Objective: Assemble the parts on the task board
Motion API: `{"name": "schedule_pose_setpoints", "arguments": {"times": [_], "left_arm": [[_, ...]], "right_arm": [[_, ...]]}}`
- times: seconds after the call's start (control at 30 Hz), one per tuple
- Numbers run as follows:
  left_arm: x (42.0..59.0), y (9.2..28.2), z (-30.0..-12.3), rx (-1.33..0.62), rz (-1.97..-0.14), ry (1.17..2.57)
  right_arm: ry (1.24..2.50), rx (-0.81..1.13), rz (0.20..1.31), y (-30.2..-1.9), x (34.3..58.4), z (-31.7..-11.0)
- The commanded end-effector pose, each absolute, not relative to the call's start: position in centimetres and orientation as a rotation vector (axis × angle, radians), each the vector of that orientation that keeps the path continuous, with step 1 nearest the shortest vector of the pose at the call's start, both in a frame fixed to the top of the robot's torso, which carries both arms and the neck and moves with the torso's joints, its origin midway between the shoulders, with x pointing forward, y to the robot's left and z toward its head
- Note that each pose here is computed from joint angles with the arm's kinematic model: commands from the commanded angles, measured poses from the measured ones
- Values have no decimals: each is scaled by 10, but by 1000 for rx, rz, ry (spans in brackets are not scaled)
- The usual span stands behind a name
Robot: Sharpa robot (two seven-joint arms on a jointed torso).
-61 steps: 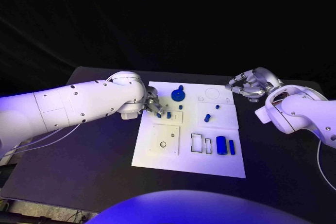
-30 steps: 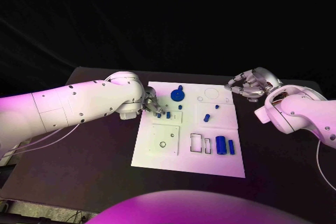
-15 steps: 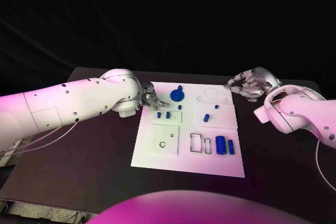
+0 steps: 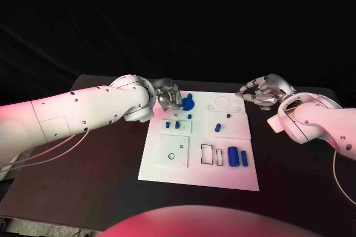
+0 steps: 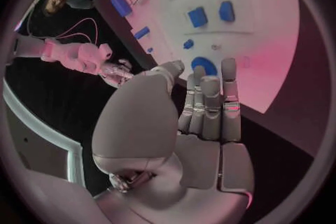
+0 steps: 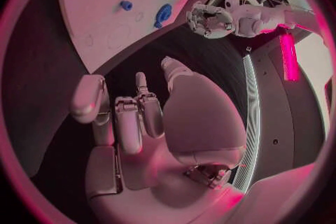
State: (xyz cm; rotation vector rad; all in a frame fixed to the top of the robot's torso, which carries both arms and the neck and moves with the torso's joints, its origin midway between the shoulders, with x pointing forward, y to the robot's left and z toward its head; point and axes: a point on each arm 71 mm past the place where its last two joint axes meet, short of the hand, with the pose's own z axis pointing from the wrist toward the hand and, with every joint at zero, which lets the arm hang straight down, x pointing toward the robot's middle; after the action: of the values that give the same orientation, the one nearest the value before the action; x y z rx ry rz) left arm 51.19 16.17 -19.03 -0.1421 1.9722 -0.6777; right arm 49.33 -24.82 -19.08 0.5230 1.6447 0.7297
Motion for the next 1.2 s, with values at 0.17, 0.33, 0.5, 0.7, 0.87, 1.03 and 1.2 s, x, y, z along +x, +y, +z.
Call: {"name": "schedule_pose_setpoints", "arguments": {"times": [0.17, 0.33, 0.5, 0.7, 0.87, 1.03, 1.2], "left_arm": [[510, 134, -175, 266, -861, 1667], [511, 125, -187, 385, -779, 1748], [512, 118, -196, 471, -715, 1800], [513, 112, -202, 525, -680, 1828], [513, 111, -205, 545, -663, 1849], [513, 111, -207, 550, -652, 1869], [515, 112, -209, 534, -636, 1887]], "right_arm": [[1633, 512, 753, -245, 493, -190], [1631, 511, 759, -243, 493, -190], [1623, 509, 768, -241, 492, -189], [1622, 509, 773, -240, 492, -189], [1622, 510, 773, -240, 491, -189], [1621, 511, 772, -240, 491, -188], [1621, 510, 773, -240, 491, -188]]}}
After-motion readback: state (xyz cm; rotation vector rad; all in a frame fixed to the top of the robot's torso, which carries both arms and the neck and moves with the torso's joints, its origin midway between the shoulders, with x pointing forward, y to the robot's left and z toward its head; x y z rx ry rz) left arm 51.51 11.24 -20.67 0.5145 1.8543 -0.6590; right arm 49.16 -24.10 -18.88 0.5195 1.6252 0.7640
